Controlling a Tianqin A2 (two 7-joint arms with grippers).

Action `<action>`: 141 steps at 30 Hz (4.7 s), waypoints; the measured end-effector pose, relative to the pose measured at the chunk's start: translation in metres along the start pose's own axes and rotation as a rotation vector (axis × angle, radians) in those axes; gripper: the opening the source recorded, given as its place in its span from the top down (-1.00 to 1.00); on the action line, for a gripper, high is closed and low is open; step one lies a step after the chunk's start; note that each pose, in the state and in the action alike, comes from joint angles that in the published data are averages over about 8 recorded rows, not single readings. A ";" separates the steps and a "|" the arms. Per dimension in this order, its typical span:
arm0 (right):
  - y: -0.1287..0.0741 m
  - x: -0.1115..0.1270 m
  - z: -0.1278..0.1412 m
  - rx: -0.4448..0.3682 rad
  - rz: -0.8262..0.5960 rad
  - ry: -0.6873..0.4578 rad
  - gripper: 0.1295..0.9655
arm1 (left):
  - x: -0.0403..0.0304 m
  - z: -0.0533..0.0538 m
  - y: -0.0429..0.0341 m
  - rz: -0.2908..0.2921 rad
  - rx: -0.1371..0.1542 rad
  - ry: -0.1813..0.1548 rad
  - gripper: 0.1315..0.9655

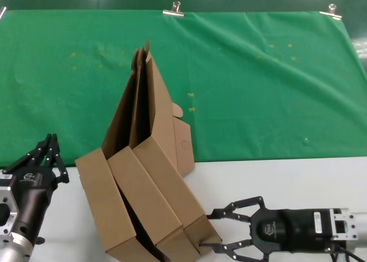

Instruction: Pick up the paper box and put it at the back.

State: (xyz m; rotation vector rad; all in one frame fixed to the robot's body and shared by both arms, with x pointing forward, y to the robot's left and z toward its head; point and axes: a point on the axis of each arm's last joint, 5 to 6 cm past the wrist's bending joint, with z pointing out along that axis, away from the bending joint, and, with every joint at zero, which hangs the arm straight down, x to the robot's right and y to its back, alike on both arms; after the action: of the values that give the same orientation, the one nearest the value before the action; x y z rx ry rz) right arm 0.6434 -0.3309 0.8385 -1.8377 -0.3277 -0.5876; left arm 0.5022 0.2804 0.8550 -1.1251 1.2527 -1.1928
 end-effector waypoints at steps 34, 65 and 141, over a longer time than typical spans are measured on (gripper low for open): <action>-0.035 -0.009 -0.133 0.032 -0.031 0.476 0.95 | 0.0000 0.000 0.0000 0.000 0.000 0.000 0.91; -0.043 0.151 -0.059 -0.965 -0.395 0.325 0.96 | 0.0000 0.000 0.0000 0.000 0.000 0.000 0.84; -0.109 -0.109 -0.025 0.009 0.574 1.133 -1.00 | 0.0000 0.000 0.0000 0.000 0.000 0.000 -1.00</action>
State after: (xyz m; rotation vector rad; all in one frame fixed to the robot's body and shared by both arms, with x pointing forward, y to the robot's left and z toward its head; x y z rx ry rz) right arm 0.4928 -0.3111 0.8727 -1.2332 0.9098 -1.0758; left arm 0.5022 0.2804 0.8550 -1.1252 1.2527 -1.1930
